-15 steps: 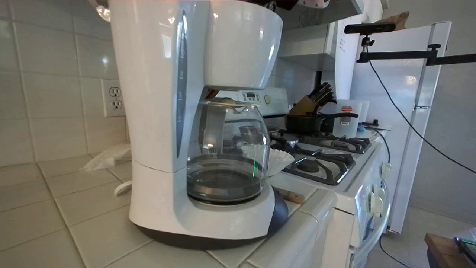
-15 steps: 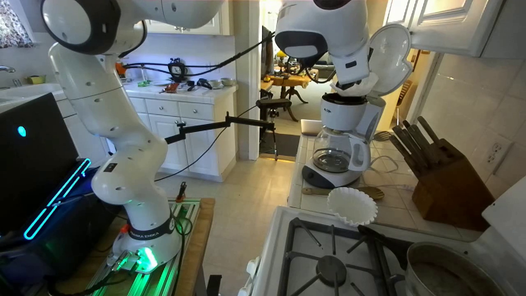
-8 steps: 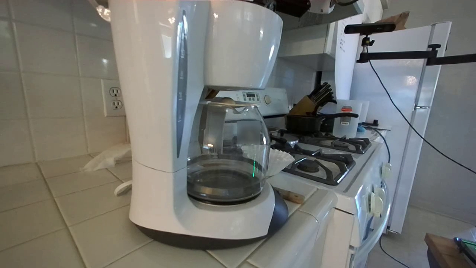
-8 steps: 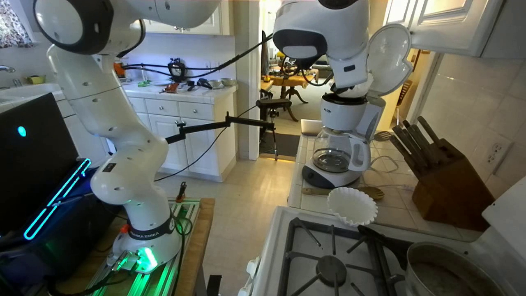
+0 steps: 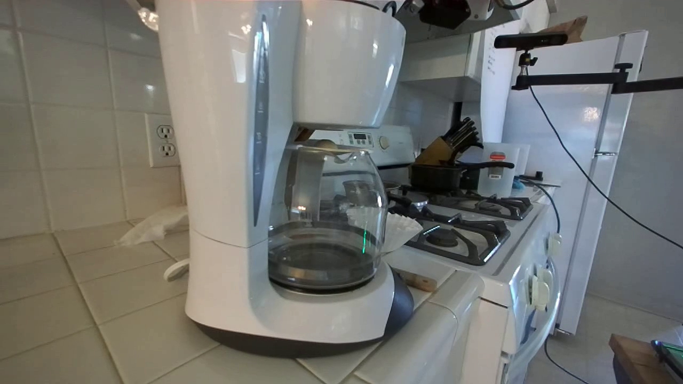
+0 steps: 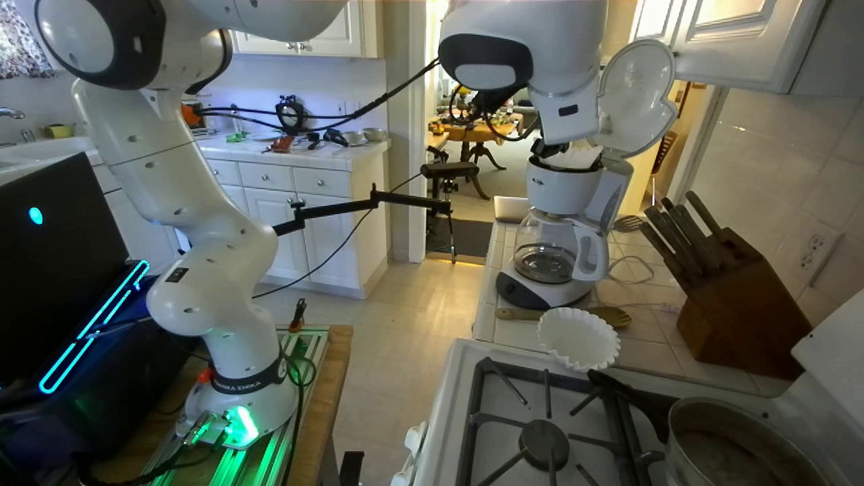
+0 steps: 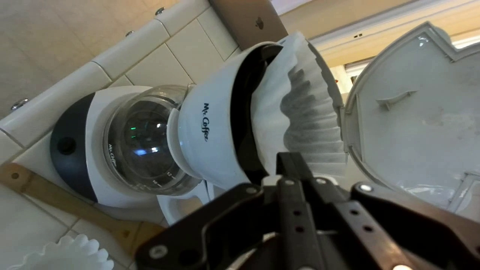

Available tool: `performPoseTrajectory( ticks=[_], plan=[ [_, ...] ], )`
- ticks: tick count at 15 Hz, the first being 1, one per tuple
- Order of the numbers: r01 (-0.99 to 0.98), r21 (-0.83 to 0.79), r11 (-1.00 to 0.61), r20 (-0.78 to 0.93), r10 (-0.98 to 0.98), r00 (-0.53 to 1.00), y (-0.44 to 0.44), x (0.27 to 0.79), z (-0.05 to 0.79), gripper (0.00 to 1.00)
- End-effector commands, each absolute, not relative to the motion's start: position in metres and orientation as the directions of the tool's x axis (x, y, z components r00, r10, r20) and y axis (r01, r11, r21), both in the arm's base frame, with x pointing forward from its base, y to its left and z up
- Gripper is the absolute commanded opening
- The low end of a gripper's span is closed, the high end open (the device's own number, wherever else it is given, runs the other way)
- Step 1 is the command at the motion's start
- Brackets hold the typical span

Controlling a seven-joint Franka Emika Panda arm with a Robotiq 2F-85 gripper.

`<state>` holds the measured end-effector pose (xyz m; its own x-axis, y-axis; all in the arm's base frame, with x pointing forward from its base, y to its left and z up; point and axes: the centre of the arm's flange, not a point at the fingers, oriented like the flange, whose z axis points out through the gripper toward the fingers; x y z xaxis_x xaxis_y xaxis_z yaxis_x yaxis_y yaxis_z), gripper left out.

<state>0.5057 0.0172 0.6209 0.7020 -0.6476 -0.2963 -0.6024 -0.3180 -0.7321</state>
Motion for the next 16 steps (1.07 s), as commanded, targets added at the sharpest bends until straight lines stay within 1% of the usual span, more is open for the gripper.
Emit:
performPoseTrajectory(
  ticks=[1, 3, 4, 5, 6, 11, 16],
  plan=[
    [-0.606, -0.721, -0.336, -0.295, -0.643, 0.707, 0.016, 0.497, 0.616, 0.01],
    [-0.606, -0.720, -0.339, -0.288, -0.647, 0.706, 0.019, 0.499, 0.612, 0.01],
    [-0.607, -0.719, -0.339, -0.289, -0.648, 0.705, 0.020, 0.499, 0.610, 0.26],
    [-0.608, -0.716, -0.342, -0.289, -0.648, 0.705, 0.021, 0.500, 0.607, 0.27],
    [-0.611, -0.710, -0.350, -0.286, -0.649, 0.705, 0.021, 0.500, 0.604, 0.32],
    [-0.599, -0.691, -0.405, -0.248, -0.646, 0.722, 0.013, 0.492, 0.611, 0.67],
    [-0.577, -0.665, -0.473, -0.199, -0.633, 0.748, -0.003, 0.475, 0.629, 1.00]
  ],
)
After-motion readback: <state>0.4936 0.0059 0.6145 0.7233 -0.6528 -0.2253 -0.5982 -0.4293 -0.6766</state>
